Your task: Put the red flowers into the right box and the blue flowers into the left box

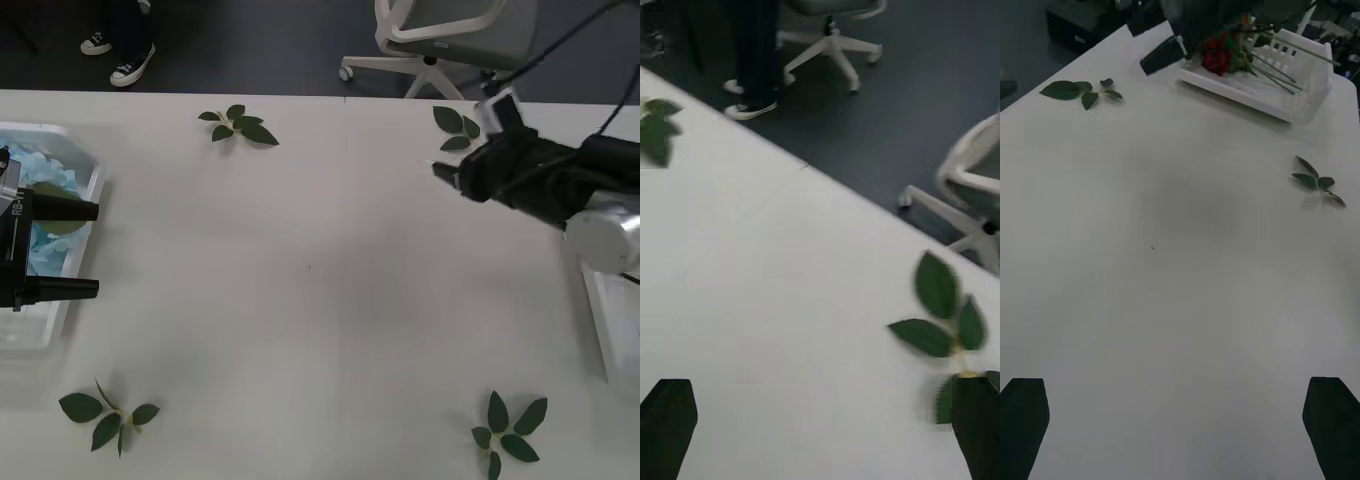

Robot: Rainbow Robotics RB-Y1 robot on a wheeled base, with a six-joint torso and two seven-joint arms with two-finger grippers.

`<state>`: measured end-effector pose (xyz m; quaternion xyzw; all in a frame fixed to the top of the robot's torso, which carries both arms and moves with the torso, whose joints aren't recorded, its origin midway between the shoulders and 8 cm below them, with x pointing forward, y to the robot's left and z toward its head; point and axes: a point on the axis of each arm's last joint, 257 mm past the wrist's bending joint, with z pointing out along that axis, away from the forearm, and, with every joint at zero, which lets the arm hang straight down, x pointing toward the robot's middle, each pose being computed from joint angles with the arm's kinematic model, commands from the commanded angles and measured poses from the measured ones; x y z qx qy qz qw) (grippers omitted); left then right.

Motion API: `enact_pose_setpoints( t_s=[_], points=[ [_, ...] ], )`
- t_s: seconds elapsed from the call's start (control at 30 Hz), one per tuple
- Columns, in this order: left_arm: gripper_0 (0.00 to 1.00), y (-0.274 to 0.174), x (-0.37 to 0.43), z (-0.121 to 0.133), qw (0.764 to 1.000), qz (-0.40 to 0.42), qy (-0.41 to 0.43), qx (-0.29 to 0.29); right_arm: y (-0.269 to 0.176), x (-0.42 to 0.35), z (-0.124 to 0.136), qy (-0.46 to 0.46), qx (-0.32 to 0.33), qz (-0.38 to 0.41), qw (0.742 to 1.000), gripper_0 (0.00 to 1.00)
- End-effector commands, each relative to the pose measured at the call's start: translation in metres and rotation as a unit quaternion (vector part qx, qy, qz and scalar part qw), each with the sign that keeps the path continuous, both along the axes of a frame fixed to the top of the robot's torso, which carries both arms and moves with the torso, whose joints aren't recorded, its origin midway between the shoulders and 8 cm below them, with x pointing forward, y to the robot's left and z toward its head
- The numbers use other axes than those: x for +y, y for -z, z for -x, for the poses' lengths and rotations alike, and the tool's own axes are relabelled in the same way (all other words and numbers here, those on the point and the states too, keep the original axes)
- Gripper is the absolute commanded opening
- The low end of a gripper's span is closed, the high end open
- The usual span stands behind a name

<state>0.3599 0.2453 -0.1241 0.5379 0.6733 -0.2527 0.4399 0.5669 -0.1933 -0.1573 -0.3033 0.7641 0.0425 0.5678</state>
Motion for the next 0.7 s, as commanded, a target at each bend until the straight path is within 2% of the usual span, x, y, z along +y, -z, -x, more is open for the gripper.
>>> enact_pose_setpoints(
  t_s=[0.03, 0.07, 0.17, 0.33, 0.43, 0.7],
  points=[
    [1.0, -0.01, 0.008, 0.0, 0.999, -0.022, 0.009, -0.029, -0.032, 0.05, 0.043, -0.078, 0.042, 0.029, 0.996, 1.0],
    [1.0, -0.01, 0.008, 0.0, 0.999, -0.022, 0.009, -0.029, -0.031, 0.054, 0.052, -0.084, 0.055, 0.031, 0.994, 1.0],
    [1.0, -0.01, 0.008, 0.0, 0.999, -0.022, 0.009, -0.029, -0.024, 0.061, 0.098, -0.095, 0.132, 0.055, 0.985, 1.0],
    [1.0, -0.01, 0.008, 0.0, 0.999, -0.022, 0.009, -0.029, -0.028, 0.053, 0.147, -0.068, 0.187, 0.099, 0.975, 1.0],
    [1.0, -0.01, 0.008, 0.0, 0.999, -0.022, 0.009, -0.029, -0.022, 0.055, 0.169, -0.057, 0.21, 0.103, 0.97, 1.0],
    [1.0, -0.01, 0.008, 0.0, 0.999, -0.022, 0.009, -0.029, -0.016, 0.06, 0.194, -0.05, 0.226, 0.115, 0.966, 1.0]
  ],
)
